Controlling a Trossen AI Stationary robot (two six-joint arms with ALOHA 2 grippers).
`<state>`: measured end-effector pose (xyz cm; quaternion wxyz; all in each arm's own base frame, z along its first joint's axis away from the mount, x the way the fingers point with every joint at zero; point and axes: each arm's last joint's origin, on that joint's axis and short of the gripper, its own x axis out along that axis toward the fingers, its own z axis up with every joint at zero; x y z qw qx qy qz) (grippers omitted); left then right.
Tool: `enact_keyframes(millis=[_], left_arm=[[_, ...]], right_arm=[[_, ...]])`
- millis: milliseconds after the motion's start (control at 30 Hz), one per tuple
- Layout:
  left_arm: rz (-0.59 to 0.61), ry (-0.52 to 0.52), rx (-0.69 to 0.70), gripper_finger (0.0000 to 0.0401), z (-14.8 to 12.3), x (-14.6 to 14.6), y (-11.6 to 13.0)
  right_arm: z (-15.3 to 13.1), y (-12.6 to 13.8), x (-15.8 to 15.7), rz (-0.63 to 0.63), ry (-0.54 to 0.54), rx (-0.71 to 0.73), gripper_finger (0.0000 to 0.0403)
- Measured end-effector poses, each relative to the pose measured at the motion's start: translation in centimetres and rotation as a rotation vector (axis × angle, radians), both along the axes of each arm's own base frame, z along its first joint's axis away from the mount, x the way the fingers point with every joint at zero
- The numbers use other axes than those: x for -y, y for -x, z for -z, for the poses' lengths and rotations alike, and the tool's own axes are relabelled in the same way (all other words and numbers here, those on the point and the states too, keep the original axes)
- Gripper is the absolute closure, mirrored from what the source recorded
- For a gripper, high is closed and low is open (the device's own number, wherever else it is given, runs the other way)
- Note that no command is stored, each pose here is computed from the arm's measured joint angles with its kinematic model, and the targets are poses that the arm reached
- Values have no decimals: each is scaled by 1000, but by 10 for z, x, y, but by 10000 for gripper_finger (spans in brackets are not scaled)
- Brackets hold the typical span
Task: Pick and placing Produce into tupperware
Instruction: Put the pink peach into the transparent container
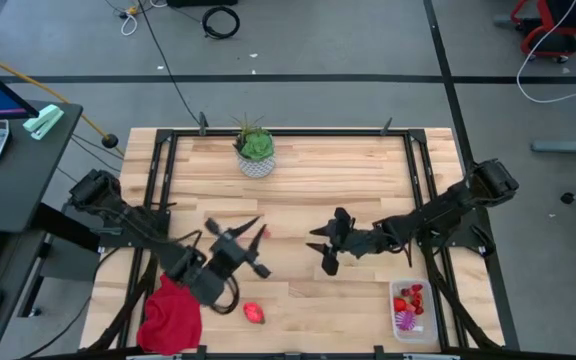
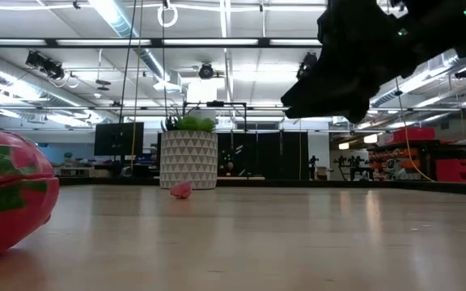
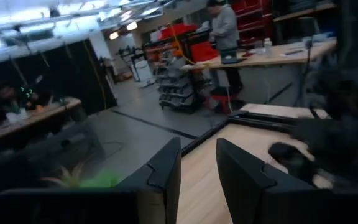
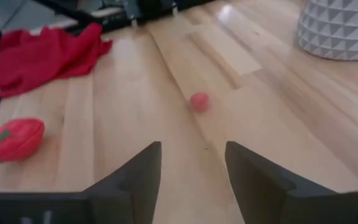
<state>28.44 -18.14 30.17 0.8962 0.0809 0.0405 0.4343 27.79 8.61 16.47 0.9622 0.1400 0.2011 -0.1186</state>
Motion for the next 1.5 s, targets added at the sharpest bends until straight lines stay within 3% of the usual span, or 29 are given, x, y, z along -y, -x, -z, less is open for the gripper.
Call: enact_keyframes(millis=[133, 267, 467, 567, 700, 933, 1167, 1500], left_arm=[[42, -32, -35, 294, -3, 14, 12], [45, -23, -24, 294, -8, 13, 15], [30, -20, -20, 303, -11, 8, 14], [29, -21, -22, 311, -11, 8, 14], [30, -23, -24, 324, -11, 8, 14], [31, -26, -29, 332, -10, 8, 14], [31, -29, -31, 329, -10, 8, 14], [31, -28, -31, 331, -10, 8, 14]], right_arm=[[-3, -13, 3, -50, 11, 73, 217], [0, -42, -2, -140, 58, 99, 217], [14, -94, 3, -148, 228, 52, 217], [19, -119, 12, -147, 228, 18, 217], [36, -139, 29, -121, 218, -140, 217], [62, -152, 58, -60, 158, -219, 217], [75, -153, 63, -70, 52, -233, 215], [82, -155, 63, -42, 81, -221, 231]])
